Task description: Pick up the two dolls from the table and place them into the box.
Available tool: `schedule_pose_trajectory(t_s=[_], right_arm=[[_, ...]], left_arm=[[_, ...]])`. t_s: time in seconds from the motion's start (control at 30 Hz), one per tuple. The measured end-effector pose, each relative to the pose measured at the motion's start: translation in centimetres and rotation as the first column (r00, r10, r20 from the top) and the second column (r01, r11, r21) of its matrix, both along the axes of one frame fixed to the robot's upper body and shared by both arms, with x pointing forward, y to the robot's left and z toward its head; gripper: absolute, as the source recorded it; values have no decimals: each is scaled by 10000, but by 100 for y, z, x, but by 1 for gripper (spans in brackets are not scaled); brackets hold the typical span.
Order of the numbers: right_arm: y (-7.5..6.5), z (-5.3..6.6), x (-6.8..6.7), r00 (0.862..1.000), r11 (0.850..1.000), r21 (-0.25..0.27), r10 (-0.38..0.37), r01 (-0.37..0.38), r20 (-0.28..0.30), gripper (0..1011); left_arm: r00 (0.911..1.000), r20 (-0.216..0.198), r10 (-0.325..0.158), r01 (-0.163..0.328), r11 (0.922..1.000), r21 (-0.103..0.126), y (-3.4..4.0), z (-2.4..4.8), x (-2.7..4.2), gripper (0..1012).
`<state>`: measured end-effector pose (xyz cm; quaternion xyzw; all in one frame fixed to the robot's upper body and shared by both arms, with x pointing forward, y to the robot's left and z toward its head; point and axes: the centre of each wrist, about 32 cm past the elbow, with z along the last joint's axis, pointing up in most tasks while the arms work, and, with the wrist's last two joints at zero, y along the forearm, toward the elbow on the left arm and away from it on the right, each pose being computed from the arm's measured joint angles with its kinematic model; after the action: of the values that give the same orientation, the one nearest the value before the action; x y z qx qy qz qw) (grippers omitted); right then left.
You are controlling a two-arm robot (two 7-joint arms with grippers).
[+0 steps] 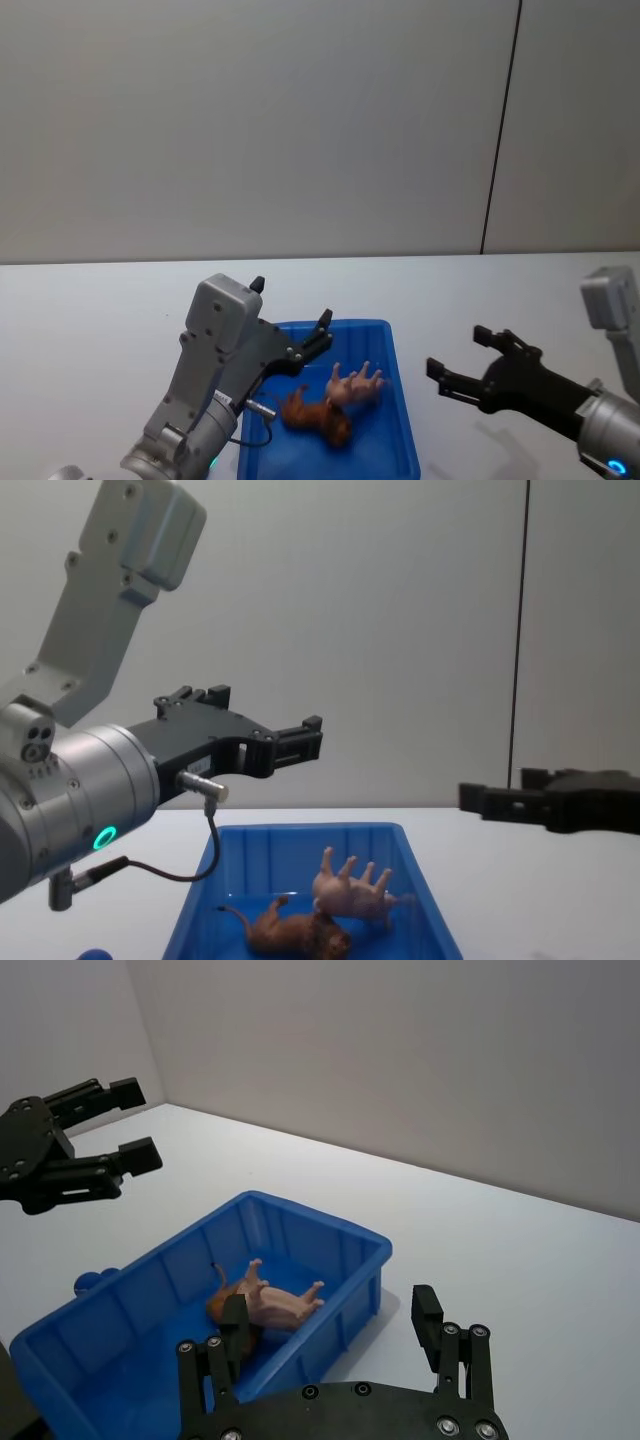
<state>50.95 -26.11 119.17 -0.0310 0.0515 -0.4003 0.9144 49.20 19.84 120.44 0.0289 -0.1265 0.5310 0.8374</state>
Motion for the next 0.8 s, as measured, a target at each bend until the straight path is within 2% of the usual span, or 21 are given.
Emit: schedule_pose_trajectory(t_s=[0.27, 0.47, 0.6, 0.7, 0.8], right_arm=[[-116, -24, -59, 9998, 9998, -147, -157, 159, 115, 1001], [-166, -35, -87, 9996, 9995, -215, -224, 228, 163, 1001], [-186, -37, -98, 9995, 9994, -245, -246, 251, 190, 1001], [-200, -39, -104, 9994, 9993, -263, -268, 273, 206, 1001], [-209, -41, -110, 9994, 9992, -279, -278, 284, 212, 1001]], left_arm=[[10000, -30, 41, -41, 10000, 26, 13, -9, -12, 1001], [9993, -205, 316, -313, 9994, 141, 69, -19, -62, 1001], [9972, -488, 573, -563, 9982, 207, 124, -28, -114, 1001], [9925, -872, 856, -832, 9961, 310, 191, -45, -181, 1001], [9886, -1093, 1034, -998, 9943, 377, 235, -52, -220, 1001]])
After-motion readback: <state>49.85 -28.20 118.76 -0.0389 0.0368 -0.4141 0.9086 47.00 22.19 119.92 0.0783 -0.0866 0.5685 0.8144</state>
